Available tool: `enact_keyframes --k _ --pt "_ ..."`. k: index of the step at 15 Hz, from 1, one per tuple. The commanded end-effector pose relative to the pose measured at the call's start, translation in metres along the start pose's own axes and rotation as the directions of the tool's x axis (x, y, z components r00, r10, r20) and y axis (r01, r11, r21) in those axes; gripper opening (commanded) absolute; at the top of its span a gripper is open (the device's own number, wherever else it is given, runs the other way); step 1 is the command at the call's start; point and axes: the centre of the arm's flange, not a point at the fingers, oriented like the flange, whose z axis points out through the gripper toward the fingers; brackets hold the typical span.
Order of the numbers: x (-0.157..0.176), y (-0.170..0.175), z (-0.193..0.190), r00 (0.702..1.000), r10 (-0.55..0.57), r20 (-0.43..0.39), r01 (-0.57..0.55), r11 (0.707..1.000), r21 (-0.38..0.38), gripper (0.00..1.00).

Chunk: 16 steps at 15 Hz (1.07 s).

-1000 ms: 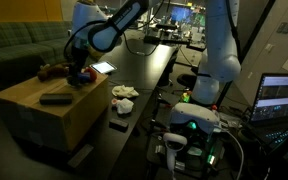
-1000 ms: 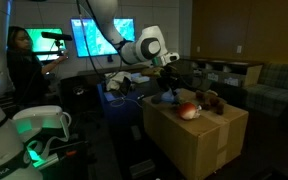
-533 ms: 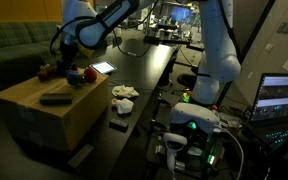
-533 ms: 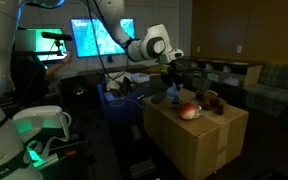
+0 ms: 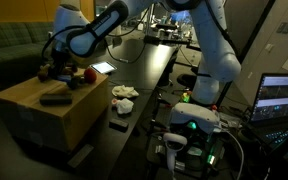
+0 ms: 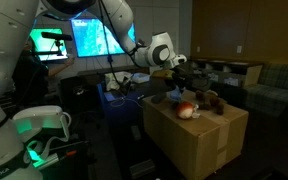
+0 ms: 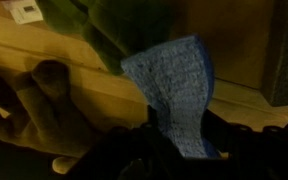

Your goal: Place the plastic and the towel from the box onto the table. Move the brown and red toys onto the box. Transfer the black object on the right of the box to the table. Put the blue object from the table onto the box. Pick up the black object from the box and position it on the table. Lastly, take the black object from the left side of the table and place it on the box.

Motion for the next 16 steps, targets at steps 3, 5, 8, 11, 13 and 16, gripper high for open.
enact_keyframes --k 3,5,8,11,13,16 --pt "0.028 -0.008 0.022 0.998 -0.023 -0.051 0.021 0.999 -0.033 0.21" --pt "0.031 -0.008 0.026 0.998 -0.026 -0.059 0.023 0.998 -0.051 0.21" --pt "0.034 -0.004 0.026 0.997 -0.031 -0.067 0.026 0.997 -0.073 0.21" --pt "0.034 -0.002 0.026 0.997 -0.042 -0.064 0.036 0.995 -0.096 0.3" --pt "0.033 -0.002 0.025 0.997 -0.059 -0.059 0.052 0.992 -0.118 0.69" --pt "0.03 -0.005 0.023 0.996 -0.081 -0.046 0.074 0.989 -0.13 0.84"
